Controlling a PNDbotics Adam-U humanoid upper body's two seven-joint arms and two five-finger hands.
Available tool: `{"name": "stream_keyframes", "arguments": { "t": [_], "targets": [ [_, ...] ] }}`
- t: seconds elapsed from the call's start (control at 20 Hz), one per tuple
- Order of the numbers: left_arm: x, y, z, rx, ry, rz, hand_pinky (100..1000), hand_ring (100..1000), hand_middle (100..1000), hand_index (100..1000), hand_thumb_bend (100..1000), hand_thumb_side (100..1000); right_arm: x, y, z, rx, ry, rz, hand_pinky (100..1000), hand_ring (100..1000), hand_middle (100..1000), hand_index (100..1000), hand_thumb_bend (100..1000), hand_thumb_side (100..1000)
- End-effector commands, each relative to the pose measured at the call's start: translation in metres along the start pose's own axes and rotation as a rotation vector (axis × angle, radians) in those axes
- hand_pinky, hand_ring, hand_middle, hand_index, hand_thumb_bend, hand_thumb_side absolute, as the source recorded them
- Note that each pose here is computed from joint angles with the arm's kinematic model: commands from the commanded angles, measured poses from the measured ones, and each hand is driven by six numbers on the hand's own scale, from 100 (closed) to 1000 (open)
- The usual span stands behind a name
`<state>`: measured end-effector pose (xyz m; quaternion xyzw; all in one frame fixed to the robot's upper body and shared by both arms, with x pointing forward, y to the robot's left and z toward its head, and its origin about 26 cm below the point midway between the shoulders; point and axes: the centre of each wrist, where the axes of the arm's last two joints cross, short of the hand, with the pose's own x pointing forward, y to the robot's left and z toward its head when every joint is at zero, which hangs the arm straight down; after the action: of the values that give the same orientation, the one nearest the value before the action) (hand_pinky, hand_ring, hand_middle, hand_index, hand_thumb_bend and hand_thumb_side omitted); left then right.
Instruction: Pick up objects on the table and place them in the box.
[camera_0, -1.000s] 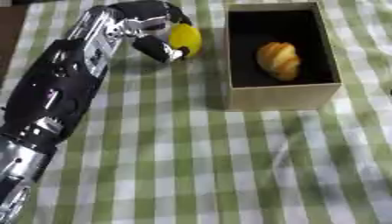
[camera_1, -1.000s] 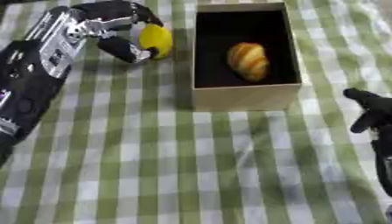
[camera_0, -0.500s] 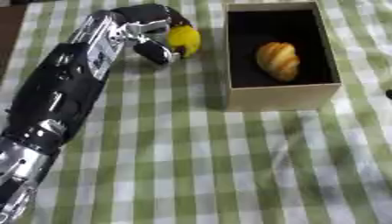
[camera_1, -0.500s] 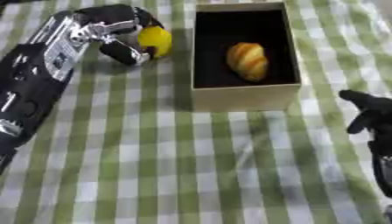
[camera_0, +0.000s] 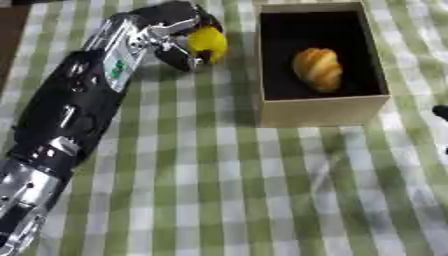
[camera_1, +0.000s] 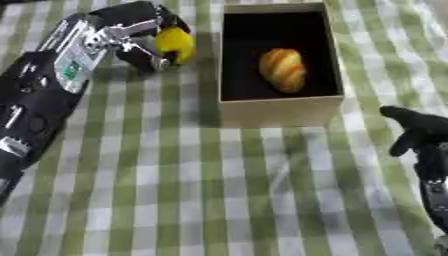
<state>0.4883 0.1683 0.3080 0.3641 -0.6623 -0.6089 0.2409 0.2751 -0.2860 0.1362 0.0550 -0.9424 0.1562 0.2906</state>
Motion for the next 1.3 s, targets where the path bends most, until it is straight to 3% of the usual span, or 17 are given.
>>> {"name": "stream_keyframes", "arguments": {
  "t": [0.05,0.4,0.6,1.0,1.3],
  "targets": [
    [0.002,0.031,0.004,0.124,0.008,-0.090,571,579,506,705,152,100,0.005,-0.004,0.000,0.004,-0.024,0.021,956,829,436,749,100,530],
    [0.037,0.072,0.008,0.291,-0.086,-0.138,560,556,485,690,113,100,0.007,-0.011,0.008,-0.008,-0.060,0.034,953,829,443,752,100,522],
    [0.069,0.090,0.007,0.323,-0.208,-0.107,560,543,477,688,100,100,0.007,-0.012,0.010,-0.013,-0.068,0.032,952,829,448,753,100,524],
    [0.129,0.088,-0.013,0.212,-0.426,0.022,569,533,476,693,100,159,0.009,-0.018,0.009,-0.039,-0.084,0.024,951,829,455,754,100,531],
    [0.152,0.081,-0.028,0.179,-0.474,-0.002,571,534,484,693,100,125,0.011,-0.024,0.005,-0.061,-0.101,0.022,951,829,458,754,100,528]
  ]
}}
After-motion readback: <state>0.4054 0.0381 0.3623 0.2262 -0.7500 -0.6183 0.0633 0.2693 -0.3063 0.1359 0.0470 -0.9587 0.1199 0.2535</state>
